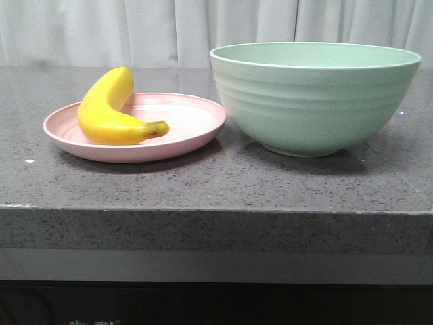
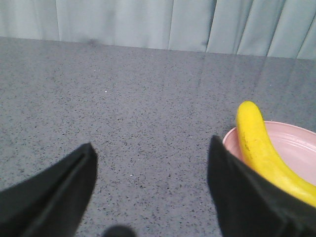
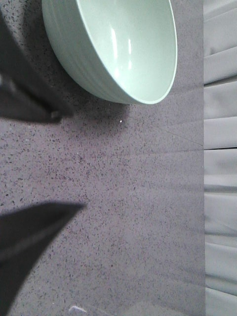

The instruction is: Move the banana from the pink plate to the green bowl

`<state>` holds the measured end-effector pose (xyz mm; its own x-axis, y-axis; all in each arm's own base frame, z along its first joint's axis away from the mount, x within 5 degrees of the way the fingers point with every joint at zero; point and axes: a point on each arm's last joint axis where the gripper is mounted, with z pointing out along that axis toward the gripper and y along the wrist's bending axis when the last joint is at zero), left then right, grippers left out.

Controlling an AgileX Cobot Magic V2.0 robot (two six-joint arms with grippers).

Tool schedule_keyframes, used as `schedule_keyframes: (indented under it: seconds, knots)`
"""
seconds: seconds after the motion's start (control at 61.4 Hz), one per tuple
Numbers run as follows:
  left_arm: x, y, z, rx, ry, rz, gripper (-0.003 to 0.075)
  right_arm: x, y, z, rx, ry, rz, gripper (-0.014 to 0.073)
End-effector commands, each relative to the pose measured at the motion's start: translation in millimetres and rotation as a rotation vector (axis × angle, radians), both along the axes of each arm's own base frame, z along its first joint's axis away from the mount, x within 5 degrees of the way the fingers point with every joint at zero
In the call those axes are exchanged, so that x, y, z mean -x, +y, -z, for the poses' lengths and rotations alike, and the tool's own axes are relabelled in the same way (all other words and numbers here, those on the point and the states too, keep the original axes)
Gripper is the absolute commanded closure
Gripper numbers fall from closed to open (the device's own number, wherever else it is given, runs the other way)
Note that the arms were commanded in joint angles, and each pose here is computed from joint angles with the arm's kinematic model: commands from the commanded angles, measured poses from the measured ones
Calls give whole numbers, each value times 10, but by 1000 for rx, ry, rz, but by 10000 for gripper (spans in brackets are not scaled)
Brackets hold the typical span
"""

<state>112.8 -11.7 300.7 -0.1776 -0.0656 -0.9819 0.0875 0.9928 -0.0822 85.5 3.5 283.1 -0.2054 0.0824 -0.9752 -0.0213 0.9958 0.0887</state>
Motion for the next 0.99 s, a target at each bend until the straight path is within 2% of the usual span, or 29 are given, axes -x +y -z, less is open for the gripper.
schedule_keyframes:
  seconds: [0.0,0.098,0.195,0.375,0.521,0.766,0.977]
  knots:
    - [-19,-9,-185,68,-95,1,107,-25,-13,-188,17,-106,12,23]
    - [-33,-15,-192,71,-73,3,110,-26,-13,-193,17,-111,12,14]
    - [-119,-63,-271,59,16,32,110,-26,-14,-200,17,-119,13,14]
    - [-440,-306,-418,-5,269,153,110,-27,-14,-209,17,-129,14,14]
    - [-832,-665,-391,-52,456,263,110,-27,-14,-209,17,-129,14,14]
    - [-1318,-1150,-342,0,579,338,110,-27,-14,-205,17,-124,13,14]
    - [-1649,-1343,-223,13,647,335,111,-27,-14,-204,17,-123,13,14]
